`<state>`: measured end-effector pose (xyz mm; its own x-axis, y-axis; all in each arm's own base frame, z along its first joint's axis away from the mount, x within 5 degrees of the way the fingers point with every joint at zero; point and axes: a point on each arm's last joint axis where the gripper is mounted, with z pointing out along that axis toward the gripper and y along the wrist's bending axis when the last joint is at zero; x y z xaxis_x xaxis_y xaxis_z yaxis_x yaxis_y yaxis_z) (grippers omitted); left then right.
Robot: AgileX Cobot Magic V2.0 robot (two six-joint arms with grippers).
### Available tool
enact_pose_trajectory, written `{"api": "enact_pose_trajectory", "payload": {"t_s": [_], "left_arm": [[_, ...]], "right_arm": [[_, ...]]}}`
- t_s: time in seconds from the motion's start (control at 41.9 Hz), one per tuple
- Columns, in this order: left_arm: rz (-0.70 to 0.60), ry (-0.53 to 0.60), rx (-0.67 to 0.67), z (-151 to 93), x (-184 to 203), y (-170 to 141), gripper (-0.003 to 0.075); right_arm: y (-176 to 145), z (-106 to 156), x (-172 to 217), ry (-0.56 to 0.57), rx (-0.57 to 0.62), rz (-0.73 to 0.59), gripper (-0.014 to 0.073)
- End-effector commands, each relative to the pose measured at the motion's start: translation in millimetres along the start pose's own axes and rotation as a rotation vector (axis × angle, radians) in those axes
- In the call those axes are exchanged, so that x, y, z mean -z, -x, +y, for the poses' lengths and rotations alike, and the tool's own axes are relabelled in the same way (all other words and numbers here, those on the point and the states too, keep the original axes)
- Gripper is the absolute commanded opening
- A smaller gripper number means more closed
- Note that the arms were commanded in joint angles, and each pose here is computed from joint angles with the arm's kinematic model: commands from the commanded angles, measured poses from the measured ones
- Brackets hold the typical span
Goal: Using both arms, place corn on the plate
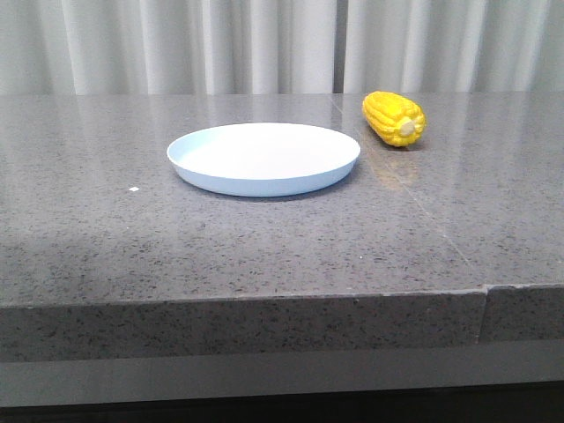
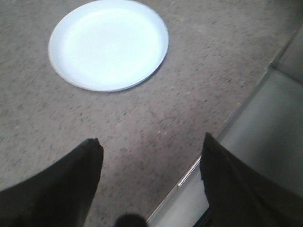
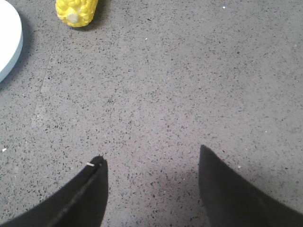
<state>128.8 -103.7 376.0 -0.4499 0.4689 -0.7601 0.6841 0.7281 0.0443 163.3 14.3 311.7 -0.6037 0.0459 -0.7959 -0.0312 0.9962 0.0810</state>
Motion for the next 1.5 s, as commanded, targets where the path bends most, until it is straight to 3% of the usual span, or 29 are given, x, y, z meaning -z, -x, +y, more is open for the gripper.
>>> {"api": "enact_pose_trajectory", "payload": {"t_s": [0.0,0.215,0.501,0.979,1.194,1.48], "left_arm": [[-0.113,0.05,0.014,1.8,19.1,-3.5,0.0442],[-0.166,0.055,0.012,0.3,35.5,-10.9,0.0442],[-0.166,0.055,0.012,0.3,35.5,-10.9,0.044],[-0.166,0.055,0.012,0.3,35.5,-10.9,0.044],[-0.166,0.055,0.012,0.3,35.5,-10.9,0.044],[-0.166,0.055,0.012,0.3,35.5,-10.9,0.044]], "right_arm": [[17.3,2.5,7.2,0.011,0.012,-0.072,0.0462],[39.1,19.2,2.1,0.064,0.09,0.052,0.0587],[86.8,44.0,-30.1,0.109,0.132,0.111,0.0583],[159.9,76.0,-124.5,0.19,0.038,0.127,0.0583],[173.7,78.4,-184.2,0.159,0.053,0.121,0.0583],[168.4,80.3,-245.0,0.144,0.051,0.156,0.0582]]}}
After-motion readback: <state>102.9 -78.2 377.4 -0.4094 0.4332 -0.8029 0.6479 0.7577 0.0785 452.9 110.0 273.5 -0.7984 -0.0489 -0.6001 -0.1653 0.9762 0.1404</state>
